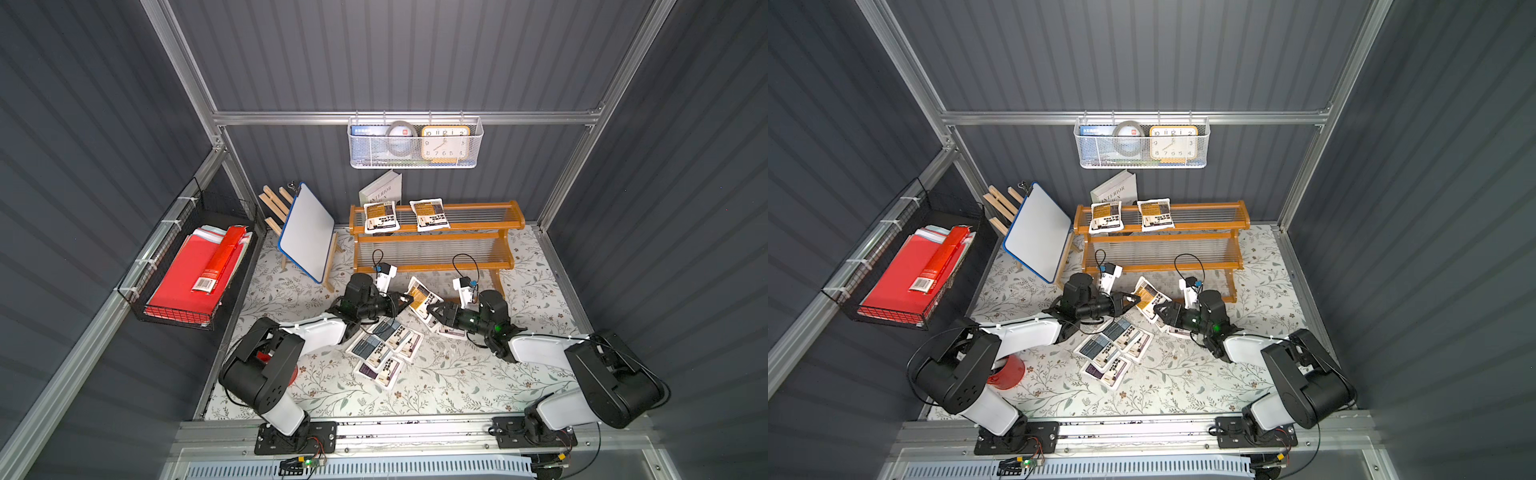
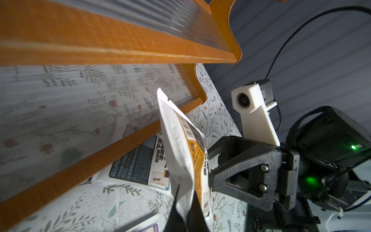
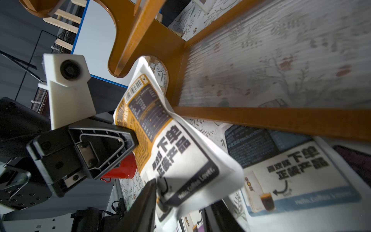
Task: Place the bagged coffee beans on the shelf by color
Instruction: Pick up the bagged coffee beans at the center of the board, then place the bagged coffee beans on the shelf.
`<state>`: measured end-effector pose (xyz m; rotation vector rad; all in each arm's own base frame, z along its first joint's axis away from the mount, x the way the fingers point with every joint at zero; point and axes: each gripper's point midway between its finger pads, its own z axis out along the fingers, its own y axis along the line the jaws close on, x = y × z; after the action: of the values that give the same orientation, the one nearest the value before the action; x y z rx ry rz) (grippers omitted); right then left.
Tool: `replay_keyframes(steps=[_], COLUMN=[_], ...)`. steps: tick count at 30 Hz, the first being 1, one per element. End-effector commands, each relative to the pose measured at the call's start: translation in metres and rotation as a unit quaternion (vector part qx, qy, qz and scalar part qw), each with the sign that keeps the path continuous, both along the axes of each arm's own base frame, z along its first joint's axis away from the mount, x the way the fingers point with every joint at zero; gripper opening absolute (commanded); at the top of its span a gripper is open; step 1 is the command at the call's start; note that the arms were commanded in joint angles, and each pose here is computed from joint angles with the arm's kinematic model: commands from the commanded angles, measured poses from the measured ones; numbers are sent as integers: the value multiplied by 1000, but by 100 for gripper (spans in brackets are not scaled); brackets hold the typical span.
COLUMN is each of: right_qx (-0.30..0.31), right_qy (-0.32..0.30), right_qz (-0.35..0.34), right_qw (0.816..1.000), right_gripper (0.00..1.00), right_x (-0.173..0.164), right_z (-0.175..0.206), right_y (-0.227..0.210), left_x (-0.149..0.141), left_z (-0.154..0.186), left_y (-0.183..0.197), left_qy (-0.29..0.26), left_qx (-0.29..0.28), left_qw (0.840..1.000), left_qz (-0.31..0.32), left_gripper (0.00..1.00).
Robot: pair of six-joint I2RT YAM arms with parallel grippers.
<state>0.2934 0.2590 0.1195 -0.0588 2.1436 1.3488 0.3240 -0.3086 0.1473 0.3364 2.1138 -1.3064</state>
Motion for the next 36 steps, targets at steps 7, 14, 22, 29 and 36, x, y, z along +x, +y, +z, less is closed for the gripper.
replay_keyframes(steps=[7,14,22,29,36], right_qx=[37,7,-125,-180,-191], right_qy=[-46,-39,-55,-96,-158], right_qz=[-1,-13,-93,-233,-304], right_qw=[998,999,986,951,920], right_gripper=[5,0,0,0,0], right_x=[13,4,-3,-7,-7], right_z=[33,21,11,57,133], right_y=[7,-3,-42,-105,-137], left_x=[-8,7,48,57,58], left_z=[12,-3,-10,-47,-64], left_y=[1,5,57,121,122], left_qy=[-10,10,-7,49,68], left_qx=[-12,16,75,158,166], left_qw=[1000,1000,974,910,902], left_qz=[-15,19,212,380,392], left_gripper=[0,31,46,45,45])
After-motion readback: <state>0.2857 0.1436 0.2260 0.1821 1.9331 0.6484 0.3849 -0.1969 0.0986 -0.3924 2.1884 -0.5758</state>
